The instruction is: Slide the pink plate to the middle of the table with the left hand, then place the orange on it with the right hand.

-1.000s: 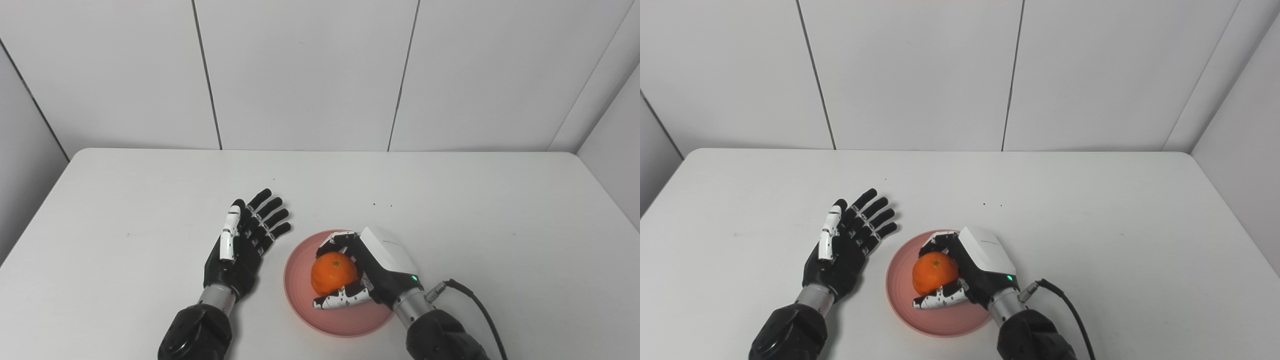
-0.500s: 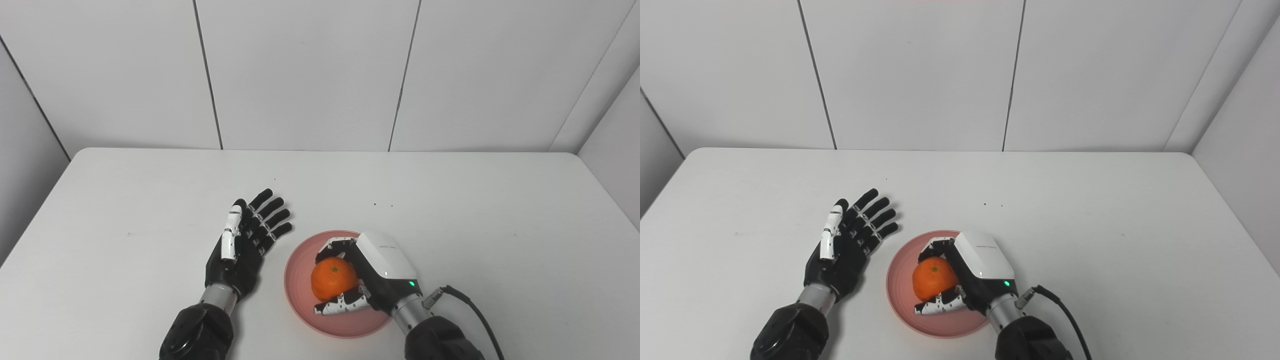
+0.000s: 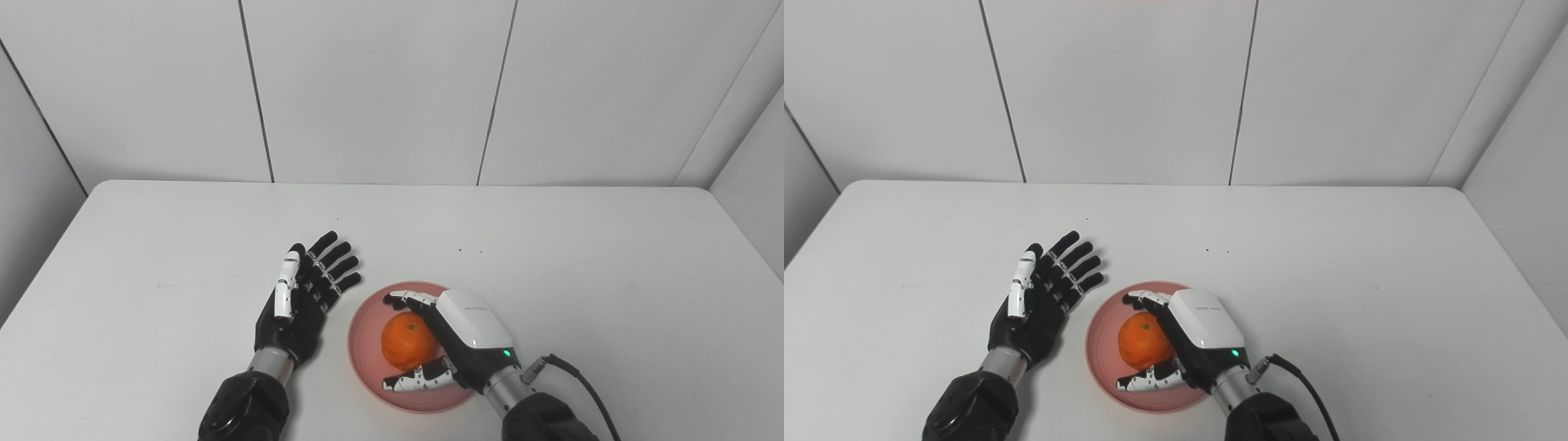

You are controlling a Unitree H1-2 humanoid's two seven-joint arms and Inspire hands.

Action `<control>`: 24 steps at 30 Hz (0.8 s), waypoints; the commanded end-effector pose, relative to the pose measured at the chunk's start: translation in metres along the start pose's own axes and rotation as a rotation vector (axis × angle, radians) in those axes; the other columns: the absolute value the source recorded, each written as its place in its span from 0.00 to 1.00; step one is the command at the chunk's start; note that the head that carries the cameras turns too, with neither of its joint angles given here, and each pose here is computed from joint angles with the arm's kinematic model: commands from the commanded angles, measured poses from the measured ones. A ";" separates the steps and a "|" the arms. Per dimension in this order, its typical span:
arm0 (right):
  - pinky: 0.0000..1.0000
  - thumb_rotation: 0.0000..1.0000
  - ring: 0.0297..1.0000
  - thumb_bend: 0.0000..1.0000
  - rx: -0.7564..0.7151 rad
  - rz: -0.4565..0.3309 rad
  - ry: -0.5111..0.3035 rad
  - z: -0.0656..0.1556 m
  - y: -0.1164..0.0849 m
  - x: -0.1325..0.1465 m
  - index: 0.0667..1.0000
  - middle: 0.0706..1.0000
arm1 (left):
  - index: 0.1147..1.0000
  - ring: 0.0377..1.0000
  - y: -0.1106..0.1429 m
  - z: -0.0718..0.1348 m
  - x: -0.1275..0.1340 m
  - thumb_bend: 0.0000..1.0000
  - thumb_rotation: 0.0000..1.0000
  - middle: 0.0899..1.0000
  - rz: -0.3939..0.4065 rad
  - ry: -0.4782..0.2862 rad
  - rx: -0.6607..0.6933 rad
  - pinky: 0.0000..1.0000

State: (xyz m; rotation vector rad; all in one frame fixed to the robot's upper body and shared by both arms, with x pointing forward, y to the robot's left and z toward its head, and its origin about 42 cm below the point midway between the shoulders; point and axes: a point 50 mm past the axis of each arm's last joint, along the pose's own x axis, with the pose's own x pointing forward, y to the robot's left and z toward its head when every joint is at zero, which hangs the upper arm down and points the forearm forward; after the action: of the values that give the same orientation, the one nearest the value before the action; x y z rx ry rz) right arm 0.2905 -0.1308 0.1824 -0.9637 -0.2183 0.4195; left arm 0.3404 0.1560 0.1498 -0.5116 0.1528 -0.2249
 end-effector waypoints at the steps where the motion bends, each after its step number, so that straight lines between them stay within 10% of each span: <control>1: 0.64 0.36 0.74 1.00 0.021 -0.038 -0.048 0.009 -0.013 -0.002 0.79 0.78 | 0.77 0.78 -0.003 -0.002 -0.001 0.34 1.00 0.79 -0.002 0.028 0.010 0.76; 15: 0.71 0.43 0.76 1.00 0.187 -0.183 -0.157 0.016 -0.056 -0.010 0.80 0.79 | 0.77 0.79 -0.001 -0.003 0.001 0.34 1.00 0.79 0.002 0.027 0.005 0.77; 24: 0.69 0.62 0.76 0.94 0.300 -0.358 -0.076 -0.001 -0.074 -0.021 0.82 0.79 | 0.77 0.78 -0.001 -0.002 -0.001 0.34 1.00 0.79 0.004 0.026 0.011 0.76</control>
State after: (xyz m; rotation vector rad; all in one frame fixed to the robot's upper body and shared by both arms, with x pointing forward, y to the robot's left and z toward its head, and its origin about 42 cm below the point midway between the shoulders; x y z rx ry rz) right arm 0.2944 -0.1742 0.2294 -0.6075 -0.3047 0.1928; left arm 0.3404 0.1557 0.1497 -0.5113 0.1536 -0.2267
